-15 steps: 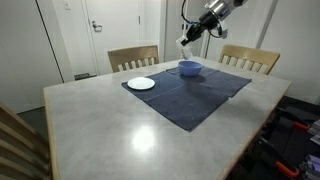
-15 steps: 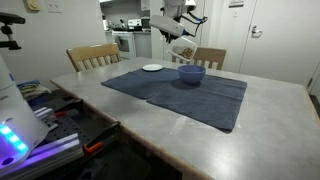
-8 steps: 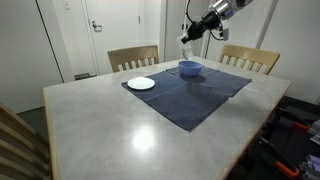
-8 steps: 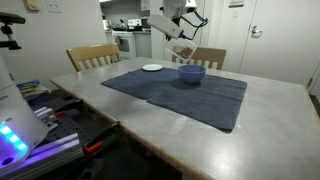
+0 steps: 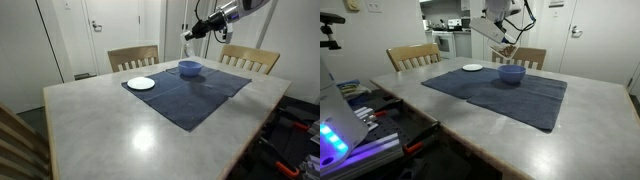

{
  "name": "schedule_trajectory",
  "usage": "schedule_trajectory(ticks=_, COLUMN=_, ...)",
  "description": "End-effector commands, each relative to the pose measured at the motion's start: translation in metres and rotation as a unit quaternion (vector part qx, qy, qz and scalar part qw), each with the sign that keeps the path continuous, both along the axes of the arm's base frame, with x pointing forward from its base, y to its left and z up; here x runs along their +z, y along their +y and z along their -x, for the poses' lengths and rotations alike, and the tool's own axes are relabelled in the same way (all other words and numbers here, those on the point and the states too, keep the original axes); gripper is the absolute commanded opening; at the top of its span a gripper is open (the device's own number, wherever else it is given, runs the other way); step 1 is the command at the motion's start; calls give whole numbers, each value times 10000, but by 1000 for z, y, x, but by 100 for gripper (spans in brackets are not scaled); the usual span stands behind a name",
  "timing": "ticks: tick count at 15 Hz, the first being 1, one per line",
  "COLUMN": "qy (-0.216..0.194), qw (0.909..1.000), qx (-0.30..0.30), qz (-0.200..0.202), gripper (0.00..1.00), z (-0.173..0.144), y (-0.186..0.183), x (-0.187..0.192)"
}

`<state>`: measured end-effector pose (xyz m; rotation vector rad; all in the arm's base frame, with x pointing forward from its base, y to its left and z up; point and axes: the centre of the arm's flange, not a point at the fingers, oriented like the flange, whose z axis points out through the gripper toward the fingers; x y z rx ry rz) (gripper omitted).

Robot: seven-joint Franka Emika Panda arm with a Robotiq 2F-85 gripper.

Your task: Pick the clear bowl and pour its contents into the blue bowl

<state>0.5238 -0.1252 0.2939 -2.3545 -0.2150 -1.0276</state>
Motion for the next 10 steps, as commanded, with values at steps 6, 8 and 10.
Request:
schedule_trajectory(ticks=6, qy=-513, qw=9978, qx=86, qz=-412, gripper=2, z=24, y=-7, x=-22)
schedule_trajectory(ticks=8, qy=-584, qw=9970, qx=73, qz=-498, gripper=2, z=29, y=-9, x=-27)
schedule_trajectory(ticks=10, qy=-693, qw=9957, qx=70, qz=-610, gripper=2, z=33, y=-11, x=-34)
